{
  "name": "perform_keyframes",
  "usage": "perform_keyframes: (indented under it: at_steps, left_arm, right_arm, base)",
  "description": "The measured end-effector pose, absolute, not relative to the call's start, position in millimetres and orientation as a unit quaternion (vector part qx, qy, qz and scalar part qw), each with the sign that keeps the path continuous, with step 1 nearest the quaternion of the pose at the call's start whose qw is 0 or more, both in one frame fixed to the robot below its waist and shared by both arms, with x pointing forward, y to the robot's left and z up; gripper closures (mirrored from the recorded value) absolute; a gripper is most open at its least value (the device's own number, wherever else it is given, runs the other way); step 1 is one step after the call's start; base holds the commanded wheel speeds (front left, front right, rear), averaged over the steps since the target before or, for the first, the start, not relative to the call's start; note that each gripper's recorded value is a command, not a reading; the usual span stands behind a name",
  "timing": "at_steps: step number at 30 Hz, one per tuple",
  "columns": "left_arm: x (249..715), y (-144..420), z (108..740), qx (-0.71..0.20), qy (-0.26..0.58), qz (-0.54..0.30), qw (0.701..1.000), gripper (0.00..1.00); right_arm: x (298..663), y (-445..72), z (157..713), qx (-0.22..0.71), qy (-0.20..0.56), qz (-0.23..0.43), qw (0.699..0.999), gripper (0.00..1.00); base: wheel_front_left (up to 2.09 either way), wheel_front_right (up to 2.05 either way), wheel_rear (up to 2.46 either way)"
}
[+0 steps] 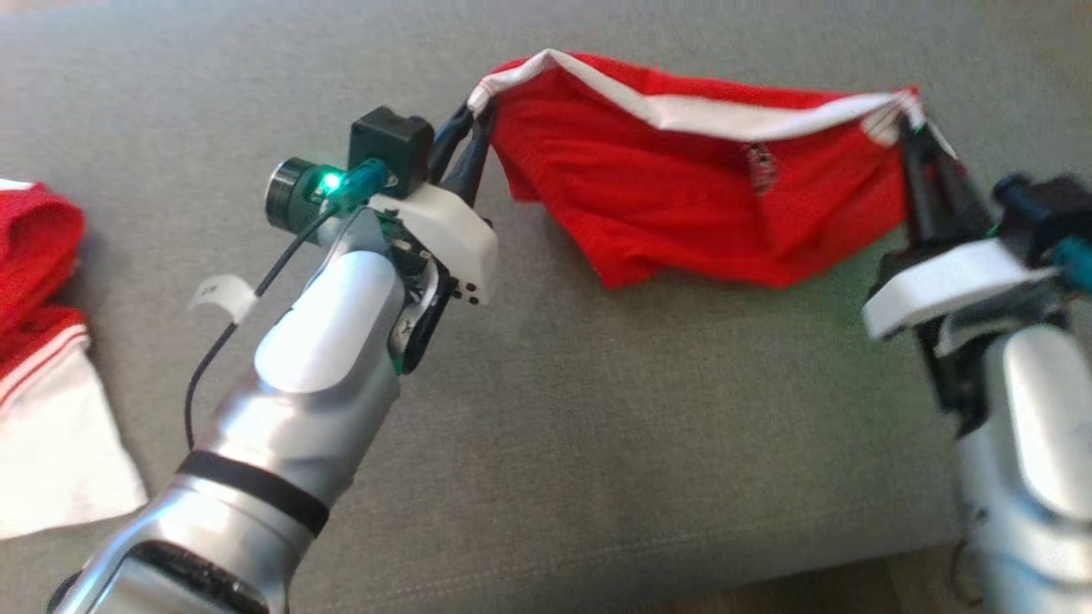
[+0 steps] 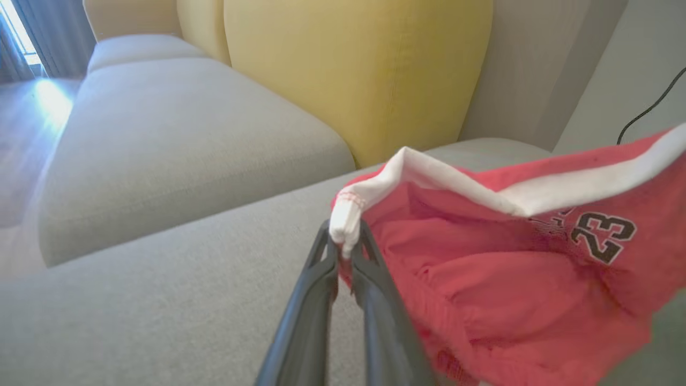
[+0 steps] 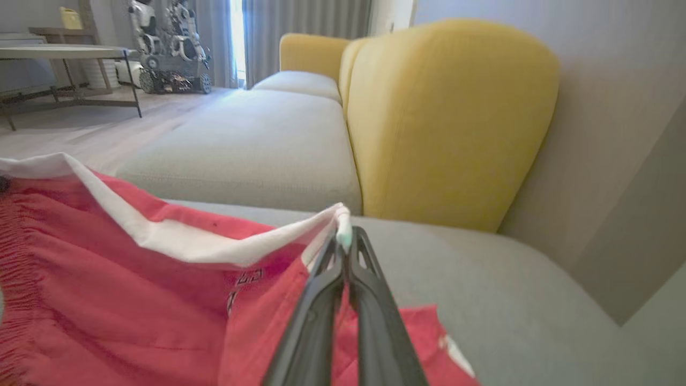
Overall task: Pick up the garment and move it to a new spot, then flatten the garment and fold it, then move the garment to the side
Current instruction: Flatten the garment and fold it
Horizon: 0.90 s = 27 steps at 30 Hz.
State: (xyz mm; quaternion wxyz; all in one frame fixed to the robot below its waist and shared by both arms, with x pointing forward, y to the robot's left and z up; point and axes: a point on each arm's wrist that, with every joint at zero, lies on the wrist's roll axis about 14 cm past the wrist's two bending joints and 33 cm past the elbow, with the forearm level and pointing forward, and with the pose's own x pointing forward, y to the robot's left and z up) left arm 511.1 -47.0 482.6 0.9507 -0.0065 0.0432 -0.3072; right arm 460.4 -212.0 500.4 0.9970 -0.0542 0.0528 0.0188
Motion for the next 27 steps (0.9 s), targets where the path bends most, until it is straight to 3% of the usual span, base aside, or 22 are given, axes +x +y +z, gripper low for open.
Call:
perform_keyframes:
  at_steps: [7, 14, 21, 27]
  left_arm:
    - [510, -9, 553, 0.028, -0.052, -0.282, 0.958, 1.00]
    - [489, 14, 623, 0.055, -0.132, -0.268, 0.953, 1.00]
    - [457, 29, 660, 0.073, -0.165, -0.267, 0.947, 1.00]
    - [430, 55, 641, 0.042, -0.110, -0.265, 0.957, 1.00]
  right_arm:
    - [485, -218, 589, -0.118, -0.050, 0.042, 0.991, 1.00]
    - [476, -212, 664, -0.158, -0.128, 0.061, 0.977, 1.00]
    - [448, -197, 711, -0.192, -0.148, 0.097, 0.965, 1.00]
    - [418, -180, 700, -0.205, -0.080, 0.158, 0.963, 1.00]
  base:
    - [0.00, 0.00, 0.00]
    - [0.00, 0.00, 0.00]
    - [0.00, 0.00, 0.00]
    - [0.00, 0.00, 0.00]
